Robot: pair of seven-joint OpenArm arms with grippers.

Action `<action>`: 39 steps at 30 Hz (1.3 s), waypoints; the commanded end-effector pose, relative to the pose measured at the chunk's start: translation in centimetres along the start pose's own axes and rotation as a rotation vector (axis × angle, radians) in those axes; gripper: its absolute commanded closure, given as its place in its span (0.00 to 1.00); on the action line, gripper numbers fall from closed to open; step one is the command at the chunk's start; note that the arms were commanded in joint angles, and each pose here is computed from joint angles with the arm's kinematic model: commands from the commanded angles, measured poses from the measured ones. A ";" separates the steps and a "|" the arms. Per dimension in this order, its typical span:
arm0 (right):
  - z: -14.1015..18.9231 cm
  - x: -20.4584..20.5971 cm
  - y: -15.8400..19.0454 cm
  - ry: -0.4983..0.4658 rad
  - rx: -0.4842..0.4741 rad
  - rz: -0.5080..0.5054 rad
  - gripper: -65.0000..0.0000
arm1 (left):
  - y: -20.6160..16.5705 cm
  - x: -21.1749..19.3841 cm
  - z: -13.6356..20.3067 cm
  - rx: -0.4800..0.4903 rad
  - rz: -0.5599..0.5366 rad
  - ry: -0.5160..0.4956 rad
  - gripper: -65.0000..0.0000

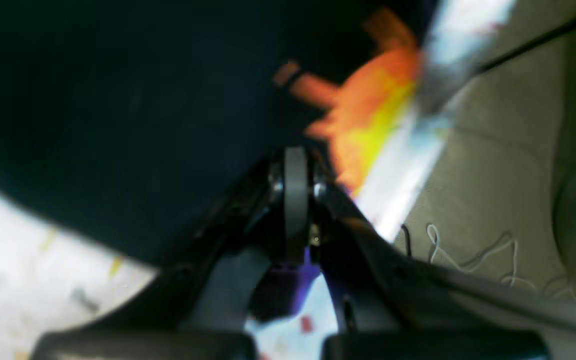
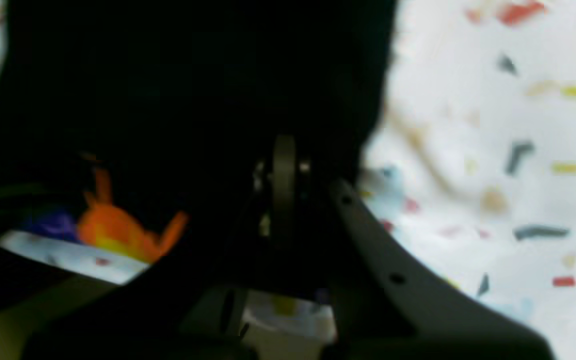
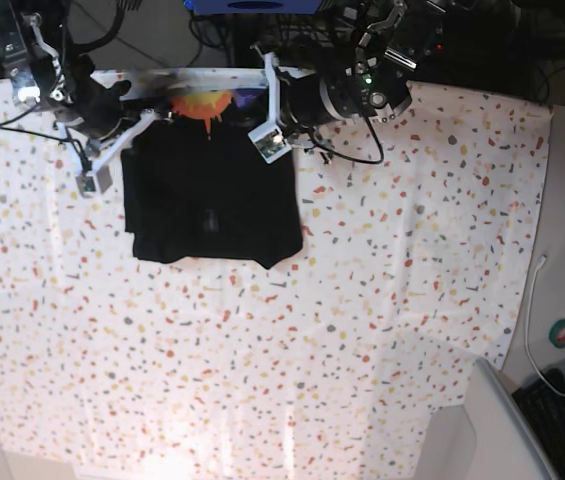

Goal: Layout the t-shirt on the table in an organized manner, then fold the t-shirt properly

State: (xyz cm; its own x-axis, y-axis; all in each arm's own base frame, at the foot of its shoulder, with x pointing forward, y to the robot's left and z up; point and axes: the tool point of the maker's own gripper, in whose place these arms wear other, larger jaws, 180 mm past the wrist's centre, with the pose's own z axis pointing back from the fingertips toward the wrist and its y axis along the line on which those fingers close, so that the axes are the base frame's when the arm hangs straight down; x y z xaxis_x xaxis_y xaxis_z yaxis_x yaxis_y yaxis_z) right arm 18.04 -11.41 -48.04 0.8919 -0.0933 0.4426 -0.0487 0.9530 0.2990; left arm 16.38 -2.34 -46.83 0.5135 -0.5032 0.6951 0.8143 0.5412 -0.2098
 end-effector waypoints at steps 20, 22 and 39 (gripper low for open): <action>8.7 0.3 -2.1 -0.090 -0.046 0.081 1.00 | 2.4 1.6 10.5 0.242 0.016 -0.136 1.00; 10.8 -1.9 -2.9 -0.037 -0.068 0.108 1.00 | 1.5 0.0 13.1 0.267 0.017 -0.098 1.00; 12.2 -30.0 -8.1 0.636 -0.172 0.268 1.00 | -10.3 -23.0 13.5 0.177 0.579 0.121 1.00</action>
State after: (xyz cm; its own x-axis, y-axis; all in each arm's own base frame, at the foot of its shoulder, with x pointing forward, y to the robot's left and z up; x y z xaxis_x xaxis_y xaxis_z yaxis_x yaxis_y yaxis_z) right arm -12.93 -19.00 -53.74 0.9544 0.2857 -0.0864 -0.2767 0.9554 0.1030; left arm -6.61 12.71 -51.61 0.8893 -0.1524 0.4312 0.3381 0.8539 -0.3956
